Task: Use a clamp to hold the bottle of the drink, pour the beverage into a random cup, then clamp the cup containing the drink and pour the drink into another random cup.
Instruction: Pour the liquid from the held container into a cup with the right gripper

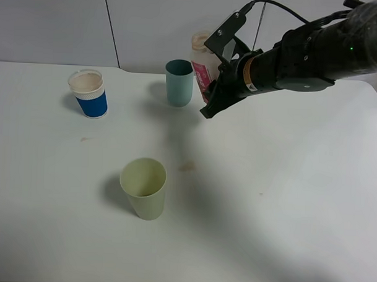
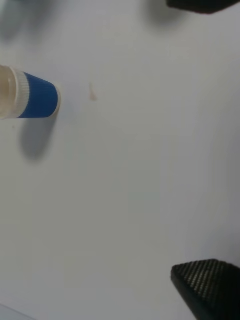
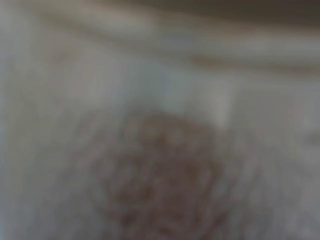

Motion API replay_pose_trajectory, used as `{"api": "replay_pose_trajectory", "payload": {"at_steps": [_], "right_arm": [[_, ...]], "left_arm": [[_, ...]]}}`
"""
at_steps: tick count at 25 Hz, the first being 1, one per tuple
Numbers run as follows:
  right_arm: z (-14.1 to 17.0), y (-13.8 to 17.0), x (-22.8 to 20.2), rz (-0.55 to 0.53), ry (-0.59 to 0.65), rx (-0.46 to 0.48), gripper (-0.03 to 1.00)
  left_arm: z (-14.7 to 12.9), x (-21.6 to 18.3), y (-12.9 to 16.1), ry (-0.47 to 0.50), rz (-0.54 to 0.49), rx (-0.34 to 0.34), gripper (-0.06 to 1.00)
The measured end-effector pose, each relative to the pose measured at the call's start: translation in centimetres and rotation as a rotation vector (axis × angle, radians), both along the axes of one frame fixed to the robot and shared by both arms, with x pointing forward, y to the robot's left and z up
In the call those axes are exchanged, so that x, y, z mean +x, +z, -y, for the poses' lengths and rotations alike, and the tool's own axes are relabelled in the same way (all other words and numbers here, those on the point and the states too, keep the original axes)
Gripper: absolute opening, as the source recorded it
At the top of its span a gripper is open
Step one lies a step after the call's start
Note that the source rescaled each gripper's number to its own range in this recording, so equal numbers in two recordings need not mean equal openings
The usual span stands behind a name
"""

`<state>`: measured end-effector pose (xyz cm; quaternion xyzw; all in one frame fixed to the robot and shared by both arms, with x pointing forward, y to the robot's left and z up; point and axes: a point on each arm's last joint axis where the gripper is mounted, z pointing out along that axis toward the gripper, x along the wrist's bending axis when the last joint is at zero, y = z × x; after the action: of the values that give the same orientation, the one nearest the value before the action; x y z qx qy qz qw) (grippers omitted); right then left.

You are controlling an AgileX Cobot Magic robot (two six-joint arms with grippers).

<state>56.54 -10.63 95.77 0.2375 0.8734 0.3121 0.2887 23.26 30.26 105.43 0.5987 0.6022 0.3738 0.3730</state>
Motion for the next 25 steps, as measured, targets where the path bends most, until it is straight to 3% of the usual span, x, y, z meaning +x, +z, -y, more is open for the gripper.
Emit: {"api": "replay_pose_trajectory", "payload": {"at_steps": [11,15,25], "right_arm": [[-2.7,0.7,-2.4,0.001,0.033,-0.047,0.01],[-3.0,1.6,-3.7,0.015,0.029,-0.109,0.01],[-0.4,2.2,-8.5,-0.018,0.079,-0.214,0.01]], "left_arm": [[0.0,0.0,0.0,0.0,0.0,0.0,1.0],[0.0,0.0,0.0,0.0,0.0,0.0,1.0],[0.0,0.0,0.0,0.0,0.0,0.0,1.0]]}}
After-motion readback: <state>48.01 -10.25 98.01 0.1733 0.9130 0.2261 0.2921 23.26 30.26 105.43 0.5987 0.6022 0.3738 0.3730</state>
